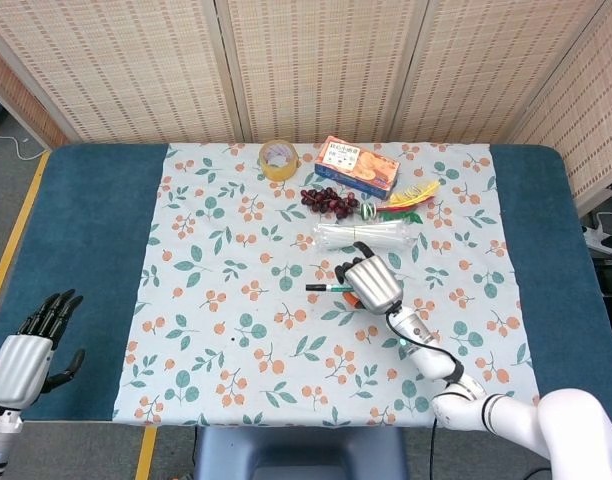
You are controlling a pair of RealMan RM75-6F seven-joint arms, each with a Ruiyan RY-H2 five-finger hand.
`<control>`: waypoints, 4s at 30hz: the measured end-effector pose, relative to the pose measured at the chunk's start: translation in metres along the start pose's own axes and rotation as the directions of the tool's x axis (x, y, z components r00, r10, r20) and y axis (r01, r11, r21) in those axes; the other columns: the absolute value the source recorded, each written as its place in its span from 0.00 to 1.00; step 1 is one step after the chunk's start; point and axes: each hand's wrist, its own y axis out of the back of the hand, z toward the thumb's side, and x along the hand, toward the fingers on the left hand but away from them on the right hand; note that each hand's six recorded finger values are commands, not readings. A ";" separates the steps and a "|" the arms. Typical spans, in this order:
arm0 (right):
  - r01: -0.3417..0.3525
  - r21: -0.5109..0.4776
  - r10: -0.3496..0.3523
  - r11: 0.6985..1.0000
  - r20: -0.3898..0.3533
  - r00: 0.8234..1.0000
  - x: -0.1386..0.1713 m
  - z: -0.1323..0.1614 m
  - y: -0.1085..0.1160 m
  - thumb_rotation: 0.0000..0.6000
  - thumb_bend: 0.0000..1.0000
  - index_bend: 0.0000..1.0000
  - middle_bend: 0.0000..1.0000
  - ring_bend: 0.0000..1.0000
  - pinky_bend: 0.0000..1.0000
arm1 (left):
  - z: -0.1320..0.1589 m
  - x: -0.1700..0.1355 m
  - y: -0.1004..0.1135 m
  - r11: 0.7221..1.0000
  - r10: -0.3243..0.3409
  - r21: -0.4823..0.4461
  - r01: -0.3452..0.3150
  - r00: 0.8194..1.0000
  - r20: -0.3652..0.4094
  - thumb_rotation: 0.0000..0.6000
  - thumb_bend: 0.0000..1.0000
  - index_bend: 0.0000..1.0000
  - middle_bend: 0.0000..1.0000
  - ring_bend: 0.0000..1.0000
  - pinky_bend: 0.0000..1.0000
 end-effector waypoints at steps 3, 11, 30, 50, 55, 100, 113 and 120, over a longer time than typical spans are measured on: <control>0.064 -0.013 -0.064 0.998 -0.018 0.998 0.006 -0.003 0.012 1.00 0.37 0.93 0.85 0.57 0.18 | 0.004 0.003 0.000 1.000 0.010 0.018 -0.010 1.000 0.016 1.00 0.44 0.00 0.00 0.02 0.25; 0.167 -0.107 -0.169 0.980 -0.010 0.986 0.016 -0.013 0.021 1.00 0.37 0.93 0.85 0.57 0.18 | 0.027 0.032 0.004 0.996 -0.003 0.090 -0.006 0.995 0.096 1.00 0.45 0.08 0.13 0.42 0.55; 0.413 -0.530 -0.339 0.741 0.235 0.911 -0.031 -0.004 0.018 1.00 0.36 0.93 0.85 0.57 0.18 | 0.107 0.143 0.028 0.975 -0.018 -0.220 0.037 0.996 0.085 1.00 0.43 0.24 0.31 0.56 0.74; 0.247 -0.648 -0.298 0.720 0.031 0.954 -0.105 0.066 0.038 1.00 0.36 0.93 0.85 0.57 0.18 | 0.128 0.174 0.045 0.947 -0.017 -0.319 0.042 0.997 0.078 1.00 0.39 0.21 0.28 0.58 0.79; 0.236 -0.693 -0.297 0.681 0.033 0.954 -0.113 0.081 0.040 1.00 0.36 0.93 0.85 0.57 0.18 | 0.141 0.177 0.042 0.969 -0.010 -0.245 0.030 0.996 0.083 1.00 0.38 0.21 0.27 0.60 0.80; 0.178 -0.746 -0.250 0.641 0.017 0.968 -0.128 0.117 0.038 1.00 0.36 0.93 0.85 0.57 0.18 | 0.176 0.194 0.021 0.996 0.054 -0.082 -0.043 0.990 0.133 1.00 0.37 0.39 0.44 0.62 0.83; 0.167 -0.751 -0.251 0.639 0.001 0.968 -0.127 0.124 0.039 1.00 0.36 0.93 0.85 0.57 0.18 | 0.177 0.194 0.020 0.996 0.056 -0.072 -0.046 0.989 0.135 1.00 0.38 0.46 0.53 0.63 0.83; 0.150 -0.745 -0.238 0.649 -0.012 0.971 -0.128 0.130 0.036 1.00 0.36 0.93 0.85 0.57 0.18 | 0.178 0.193 0.021 0.996 0.060 -0.067 -0.051 0.988 0.139 1.00 0.37 0.47 0.53 0.63 0.83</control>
